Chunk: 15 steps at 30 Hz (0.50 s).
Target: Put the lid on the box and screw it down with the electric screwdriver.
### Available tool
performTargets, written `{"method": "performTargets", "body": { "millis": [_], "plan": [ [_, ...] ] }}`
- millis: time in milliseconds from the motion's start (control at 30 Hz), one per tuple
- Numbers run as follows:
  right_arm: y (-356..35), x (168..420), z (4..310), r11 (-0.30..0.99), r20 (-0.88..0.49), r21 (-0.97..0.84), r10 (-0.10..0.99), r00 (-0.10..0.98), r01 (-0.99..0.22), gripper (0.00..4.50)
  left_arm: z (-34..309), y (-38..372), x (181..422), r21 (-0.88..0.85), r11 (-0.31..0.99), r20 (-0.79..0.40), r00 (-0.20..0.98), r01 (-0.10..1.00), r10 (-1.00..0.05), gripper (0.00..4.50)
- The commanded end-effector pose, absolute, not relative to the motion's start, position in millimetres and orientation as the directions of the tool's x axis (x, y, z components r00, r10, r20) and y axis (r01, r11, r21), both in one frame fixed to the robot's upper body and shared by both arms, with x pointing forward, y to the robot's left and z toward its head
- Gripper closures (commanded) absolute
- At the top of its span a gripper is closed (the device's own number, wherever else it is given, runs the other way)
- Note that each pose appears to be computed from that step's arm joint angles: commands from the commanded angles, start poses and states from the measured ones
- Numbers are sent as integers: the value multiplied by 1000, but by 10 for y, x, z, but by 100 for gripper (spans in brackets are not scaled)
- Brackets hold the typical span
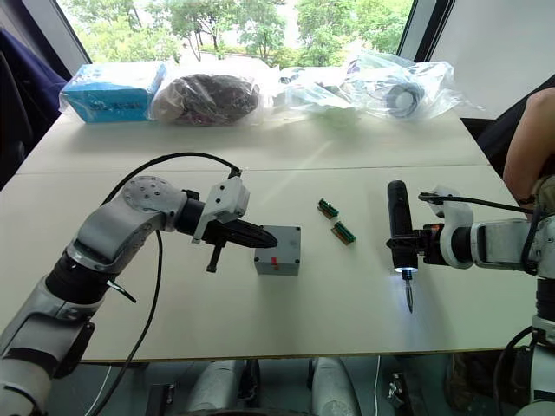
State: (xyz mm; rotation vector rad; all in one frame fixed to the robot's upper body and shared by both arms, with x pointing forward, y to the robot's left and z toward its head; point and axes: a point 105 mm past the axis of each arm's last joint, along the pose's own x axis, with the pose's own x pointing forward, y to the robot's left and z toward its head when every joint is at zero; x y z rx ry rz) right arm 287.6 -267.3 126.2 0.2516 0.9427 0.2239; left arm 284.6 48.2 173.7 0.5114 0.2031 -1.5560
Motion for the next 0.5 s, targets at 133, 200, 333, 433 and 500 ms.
{"method": "performTargets", "body": {
  "millis": [133, 200, 333, 433, 500],
  "plan": [
    [-2728, 2945, 1309, 961, -781, 265, 260, 567, -76, 273, 1702, 453, 2774, 189, -82, -435, 9, 979, -900, 450],
    [-2749, 2958, 1283, 967, -795, 245, 241, 557, -68, 273, 1694, 454, 2758, 181, -89, -435, -1, 979, -900, 450],
    [-2762, 2995, 1287, 972, -807, 223, 228, 545, -76, 113, 1684, 484, 2778, 180, -74, -438, 12, 981, -899, 450],
    [-2766, 3043, 1333, 972, -799, 218, 228, 556, -86, 1, 1705, 524, 2816, 201, -57, -433, 36, 978, -901, 450],
    [-2756, 3071, 1369, 969, -789, 226, 240, 566, -96, 1, 1722, 560, 2813, 216, -64, -432, 37, 974, -901, 450]
  ]
}}
